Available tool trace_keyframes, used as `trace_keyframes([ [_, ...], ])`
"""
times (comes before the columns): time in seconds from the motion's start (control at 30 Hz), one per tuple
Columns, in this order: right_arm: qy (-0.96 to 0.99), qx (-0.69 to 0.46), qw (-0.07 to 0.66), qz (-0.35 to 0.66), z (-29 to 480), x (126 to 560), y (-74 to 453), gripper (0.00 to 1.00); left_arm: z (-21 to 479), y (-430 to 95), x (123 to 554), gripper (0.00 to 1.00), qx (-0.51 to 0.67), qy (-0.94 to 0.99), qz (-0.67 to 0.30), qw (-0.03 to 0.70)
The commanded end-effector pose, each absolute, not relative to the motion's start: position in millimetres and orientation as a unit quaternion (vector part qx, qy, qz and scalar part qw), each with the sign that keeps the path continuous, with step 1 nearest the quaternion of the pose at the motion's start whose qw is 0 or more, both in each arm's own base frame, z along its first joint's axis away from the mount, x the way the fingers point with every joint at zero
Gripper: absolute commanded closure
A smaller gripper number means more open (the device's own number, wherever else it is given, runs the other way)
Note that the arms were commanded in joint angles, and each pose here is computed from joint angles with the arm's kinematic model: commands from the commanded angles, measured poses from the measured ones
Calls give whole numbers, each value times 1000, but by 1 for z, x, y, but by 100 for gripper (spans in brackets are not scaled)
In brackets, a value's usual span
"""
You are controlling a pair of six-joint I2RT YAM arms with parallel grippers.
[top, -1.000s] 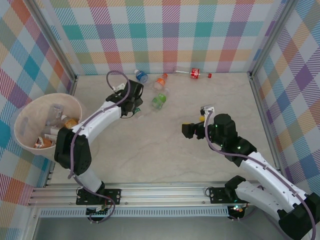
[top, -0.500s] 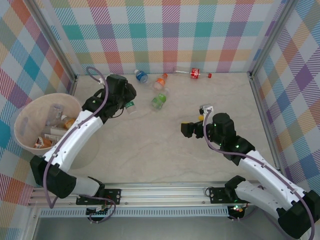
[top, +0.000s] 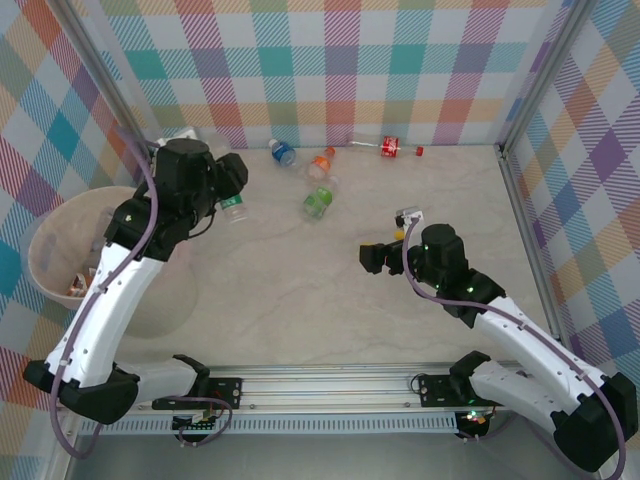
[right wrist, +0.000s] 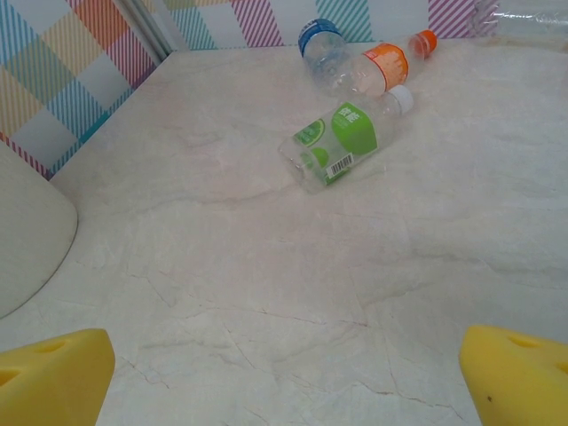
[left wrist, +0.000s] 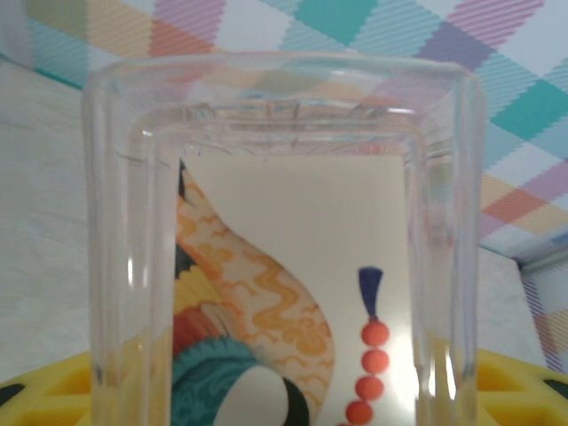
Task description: Put the plastic bottles in the bin
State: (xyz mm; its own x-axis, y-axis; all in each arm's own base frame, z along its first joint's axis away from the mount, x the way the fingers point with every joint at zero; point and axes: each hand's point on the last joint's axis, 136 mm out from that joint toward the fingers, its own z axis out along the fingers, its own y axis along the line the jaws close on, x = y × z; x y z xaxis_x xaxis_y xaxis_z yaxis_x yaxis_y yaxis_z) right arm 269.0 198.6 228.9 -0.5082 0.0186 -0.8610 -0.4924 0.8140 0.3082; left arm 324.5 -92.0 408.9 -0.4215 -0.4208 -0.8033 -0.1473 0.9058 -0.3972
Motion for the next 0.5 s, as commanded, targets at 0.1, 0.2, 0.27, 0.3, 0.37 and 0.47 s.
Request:
trace_keyframes([
  [0.1, 809, -145, 493, 284, 249, 274, 205, 0, 443, -2, 281, 47, -225, 791, 60, 566],
  [0.2, 809, -145, 492, 286, 248, 276, 207, 0, 449, 35, 265, 47, -255, 757, 157, 581],
  [0.27, 809, -145, 491, 289, 249, 278, 209, 0, 451, 52, 257, 47, -267, 743, 191, 584],
  [0.3, 810, -146, 488, 290, 248, 279, 211, 0, 452, 61, 252, 47, -275, 738, 205, 581],
  [0.37, 810, -148, 486, 292, 249, 281, 213, 0, 451, 78, 245, 47, -291, 735, 223, 570],
  [0.47, 810, -151, 486, 292, 248, 284, 216, 0, 443, 100, 234, 46, -313, 741, 233, 547],
])
